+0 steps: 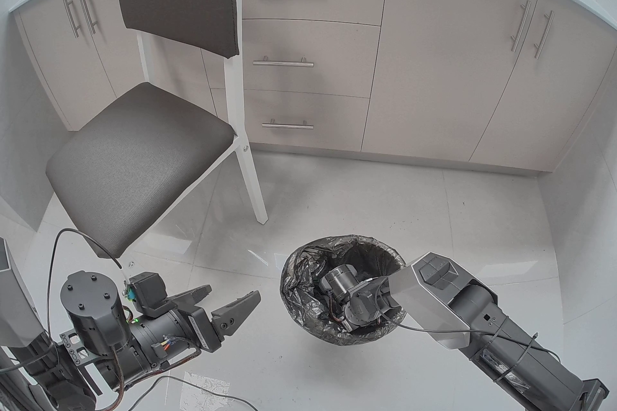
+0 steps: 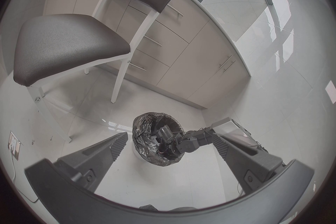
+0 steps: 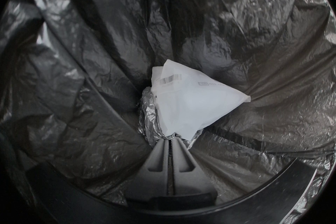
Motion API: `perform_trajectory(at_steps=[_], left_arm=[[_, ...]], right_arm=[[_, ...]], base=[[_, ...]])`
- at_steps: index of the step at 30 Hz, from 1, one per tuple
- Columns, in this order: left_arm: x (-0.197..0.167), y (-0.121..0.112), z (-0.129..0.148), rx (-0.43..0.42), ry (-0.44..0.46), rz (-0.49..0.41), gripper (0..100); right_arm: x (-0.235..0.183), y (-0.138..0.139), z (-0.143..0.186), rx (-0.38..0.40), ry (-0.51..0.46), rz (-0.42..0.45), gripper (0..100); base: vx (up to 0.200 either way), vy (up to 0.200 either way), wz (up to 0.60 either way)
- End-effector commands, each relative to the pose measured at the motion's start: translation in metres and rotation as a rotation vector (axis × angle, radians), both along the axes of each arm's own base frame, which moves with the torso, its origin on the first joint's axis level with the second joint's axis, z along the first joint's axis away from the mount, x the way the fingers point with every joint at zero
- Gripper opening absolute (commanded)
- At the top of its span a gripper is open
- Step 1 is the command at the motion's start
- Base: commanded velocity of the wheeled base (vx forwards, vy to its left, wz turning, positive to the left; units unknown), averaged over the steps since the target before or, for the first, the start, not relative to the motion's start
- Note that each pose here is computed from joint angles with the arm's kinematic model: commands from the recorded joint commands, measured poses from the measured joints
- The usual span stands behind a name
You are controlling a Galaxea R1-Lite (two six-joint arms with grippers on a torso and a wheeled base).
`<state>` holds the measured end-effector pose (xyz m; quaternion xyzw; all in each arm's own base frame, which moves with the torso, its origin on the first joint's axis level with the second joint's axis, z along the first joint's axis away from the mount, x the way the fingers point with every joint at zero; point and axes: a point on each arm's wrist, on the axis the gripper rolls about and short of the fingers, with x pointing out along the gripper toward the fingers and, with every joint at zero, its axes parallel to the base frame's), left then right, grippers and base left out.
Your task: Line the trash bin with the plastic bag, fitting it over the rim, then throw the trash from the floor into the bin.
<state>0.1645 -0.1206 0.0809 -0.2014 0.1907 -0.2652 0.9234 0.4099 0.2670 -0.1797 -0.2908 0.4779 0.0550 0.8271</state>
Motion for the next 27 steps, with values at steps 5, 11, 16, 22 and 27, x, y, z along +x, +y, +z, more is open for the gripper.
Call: perform_trajectory(at_steps=[5, 11, 16, 22, 27], left_arm=[[0.0, 0.0, -0.001, 0.004, 0.006, 0.0, 100], [0.0, 0.0, -0.001, 0.004, 0.003, 0.0, 100], [-0.001, 0.0, -0.001, 0.006, 0.004, -0.002, 100], [-0.001, 0.0, -0.001, 0.007, 0.002, -0.002, 100], [-0.001, 0.0, -0.001, 0.008, 0.003, -0.003, 100]], right_arm=[[0.002, -0.001, -0.001, 0.006, -0.012, -0.001, 0], [0.006, 0.007, 0.023, 0.029, -0.049, 0.01, 0], [0.011, 0.021, 0.073, 0.072, -0.114, 0.032, 0], [0.013, 0.029, 0.116, 0.112, -0.179, 0.055, 0], [0.015, 0.033, 0.142, 0.131, -0.222, 0.078, 0]], base=[[0.0, 0.0, 0.0], [0.0, 0.0, 0.0], [0.0, 0.0, 0.0], [0.0, 0.0, 0.0], [0.0, 0.0, 0.0]])
